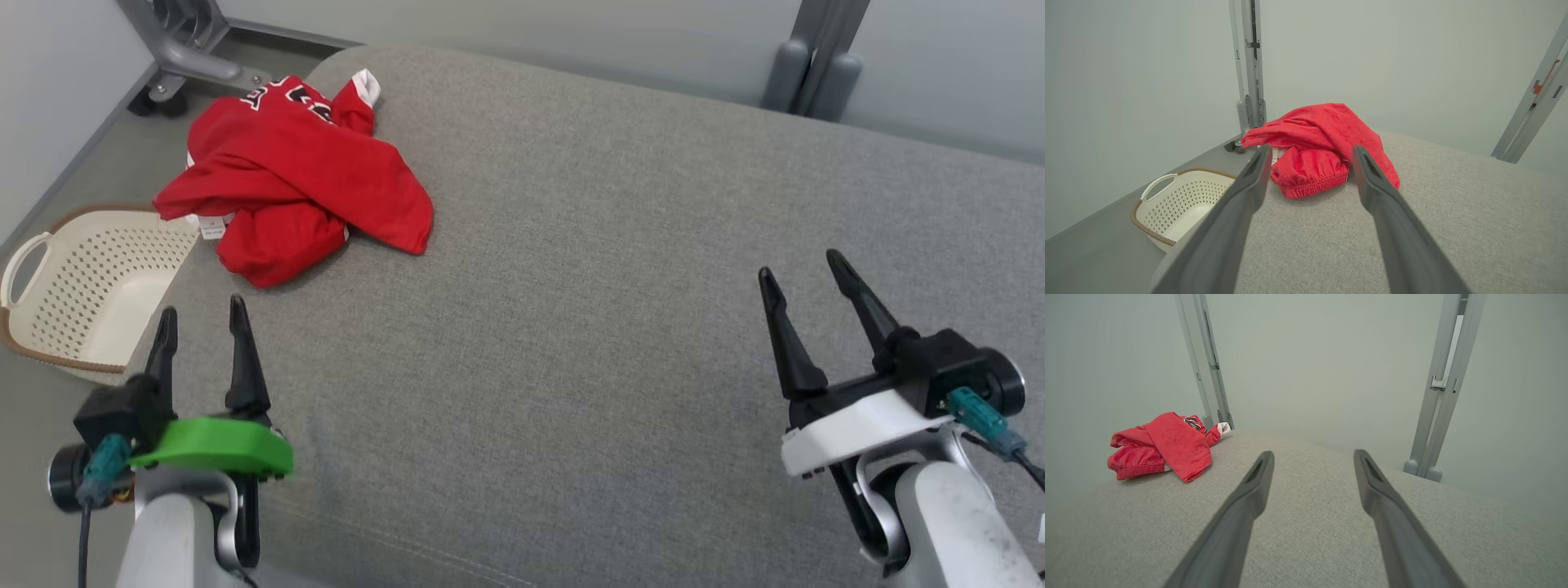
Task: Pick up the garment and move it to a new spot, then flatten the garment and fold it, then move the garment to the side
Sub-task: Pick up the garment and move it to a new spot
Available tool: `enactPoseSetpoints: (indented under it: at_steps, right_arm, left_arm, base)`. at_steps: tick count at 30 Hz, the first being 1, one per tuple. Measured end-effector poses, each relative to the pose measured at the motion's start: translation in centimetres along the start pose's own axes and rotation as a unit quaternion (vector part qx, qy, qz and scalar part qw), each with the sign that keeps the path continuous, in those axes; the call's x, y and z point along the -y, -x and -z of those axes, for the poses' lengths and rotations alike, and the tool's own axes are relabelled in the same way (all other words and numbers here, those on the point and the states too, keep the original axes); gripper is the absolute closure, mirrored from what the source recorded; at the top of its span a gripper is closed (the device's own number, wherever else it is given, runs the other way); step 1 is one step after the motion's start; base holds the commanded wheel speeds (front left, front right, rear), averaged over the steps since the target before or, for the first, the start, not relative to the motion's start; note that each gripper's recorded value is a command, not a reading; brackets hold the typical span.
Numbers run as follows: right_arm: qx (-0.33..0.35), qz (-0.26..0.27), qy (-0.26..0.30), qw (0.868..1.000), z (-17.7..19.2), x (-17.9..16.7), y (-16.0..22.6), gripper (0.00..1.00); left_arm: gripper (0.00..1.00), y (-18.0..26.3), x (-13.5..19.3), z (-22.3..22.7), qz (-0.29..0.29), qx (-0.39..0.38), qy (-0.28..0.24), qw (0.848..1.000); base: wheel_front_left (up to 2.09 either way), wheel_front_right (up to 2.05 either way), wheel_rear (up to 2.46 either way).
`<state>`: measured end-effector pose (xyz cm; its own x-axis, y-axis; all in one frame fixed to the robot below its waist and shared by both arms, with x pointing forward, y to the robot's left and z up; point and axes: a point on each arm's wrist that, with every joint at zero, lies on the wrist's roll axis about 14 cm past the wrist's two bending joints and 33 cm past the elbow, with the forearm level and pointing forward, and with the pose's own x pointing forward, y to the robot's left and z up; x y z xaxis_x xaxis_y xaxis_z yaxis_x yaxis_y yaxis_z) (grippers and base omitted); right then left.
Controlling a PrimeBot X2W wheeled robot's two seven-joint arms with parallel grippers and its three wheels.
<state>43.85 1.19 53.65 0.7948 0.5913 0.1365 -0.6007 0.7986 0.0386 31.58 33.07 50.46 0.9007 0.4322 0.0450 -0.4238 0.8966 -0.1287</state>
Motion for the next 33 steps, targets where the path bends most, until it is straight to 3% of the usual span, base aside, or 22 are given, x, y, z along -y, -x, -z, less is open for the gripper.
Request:
enactPoseSetpoints:
  at_steps: [7, 12, 23, 24, 26, 33]
  right_arm:
    - [0.009, -0.006, 0.012, 1.000, 0.3, 2.5, -2.9, 0.00]
    - [0.004, 0.010, 0.009, 1.000, 2.3, 5.4, -4.3, 0.00]
    - [-0.056, 0.062, -0.019, 0.996, 9.9, 10.2, -3.0, 0.00]
    - [-0.060, 0.069, -0.019, 0.996, 10.3, 10.7, -2.6, 0.00]
    - [-0.067, 0.081, -0.018, 0.994, 10.9, 11.4, -1.9, 0.00]
    - [-0.068, 0.102, -0.014, 0.992, 10.7, 12.4, -0.7, 0.00]
  left_arm:
    - [0.00, -6.9, 3.0, 0.8, 0.027, -0.020, 0.007, 0.999]
    - [0.00, -12.4, 4.2, 4.6, 0.040, -0.103, -0.008, 0.994]
    - [0.00, -16.7, 2.0, 14.4, -0.006, -0.259, -0.035, 0.965]
    - [0.53, -17.0, 2.1, 14.9, -0.005, -0.259, -0.037, 0.965]
    - [1.00, -17.7, 2.5, 15.3, -0.002, -0.247, -0.044, 0.968]
    - [1.00, -19.2, 2.9, 13.7, 0.003, -0.197, -0.046, 0.979]
  base:
    - [0.00, 0.00, 0.00]
    - [0.00, 0.00, 0.00]
    - [0.00, 0.00, 0.00]
    - [0.00, 0.00, 0.00]
    - [0.00, 0.00, 0.00]
    - [0.00, 0.00, 0.00]
